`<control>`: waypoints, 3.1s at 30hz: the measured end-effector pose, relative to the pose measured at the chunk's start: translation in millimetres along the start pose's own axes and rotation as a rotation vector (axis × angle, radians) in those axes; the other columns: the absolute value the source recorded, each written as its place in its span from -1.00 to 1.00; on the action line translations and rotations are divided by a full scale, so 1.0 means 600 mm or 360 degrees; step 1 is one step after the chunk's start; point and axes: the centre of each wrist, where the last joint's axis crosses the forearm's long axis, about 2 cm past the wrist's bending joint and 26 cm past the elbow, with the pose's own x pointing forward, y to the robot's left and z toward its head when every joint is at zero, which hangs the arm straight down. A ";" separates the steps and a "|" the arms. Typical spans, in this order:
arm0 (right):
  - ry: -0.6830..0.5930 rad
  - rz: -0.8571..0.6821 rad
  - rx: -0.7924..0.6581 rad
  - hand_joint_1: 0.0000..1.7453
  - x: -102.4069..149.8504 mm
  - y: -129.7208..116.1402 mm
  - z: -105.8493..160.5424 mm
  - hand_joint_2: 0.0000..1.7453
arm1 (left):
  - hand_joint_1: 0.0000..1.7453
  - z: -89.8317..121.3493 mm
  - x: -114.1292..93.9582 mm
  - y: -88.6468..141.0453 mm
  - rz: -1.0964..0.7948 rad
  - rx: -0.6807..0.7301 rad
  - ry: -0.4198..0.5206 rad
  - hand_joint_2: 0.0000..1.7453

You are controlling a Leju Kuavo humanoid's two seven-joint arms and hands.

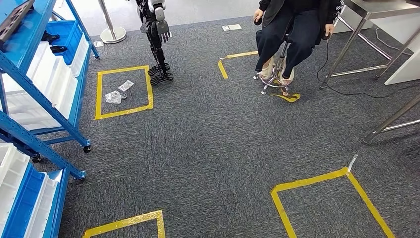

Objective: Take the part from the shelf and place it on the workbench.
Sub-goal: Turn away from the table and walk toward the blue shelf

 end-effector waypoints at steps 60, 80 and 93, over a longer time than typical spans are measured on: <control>0.0015 -0.0008 -0.0005 -1.00 0.001 -0.005 -0.002 -1.00 | -1.00 0.002 0.002 -0.003 0.0018 0.0026 0.0016 -1.00; -0.0011 -0.0016 0.0015 -1.00 0.001 -0.005 -0.003 -1.00 | -1.00 0.002 0.002 -0.003 0.0018 0.0029 0.0017 -1.00; -0.0009 -0.0066 0.0014 -1.00 0.002 -0.007 -0.004 -1.00 | -1.00 0.002 0.002 -0.002 0.0029 0.0034 0.0025 -1.00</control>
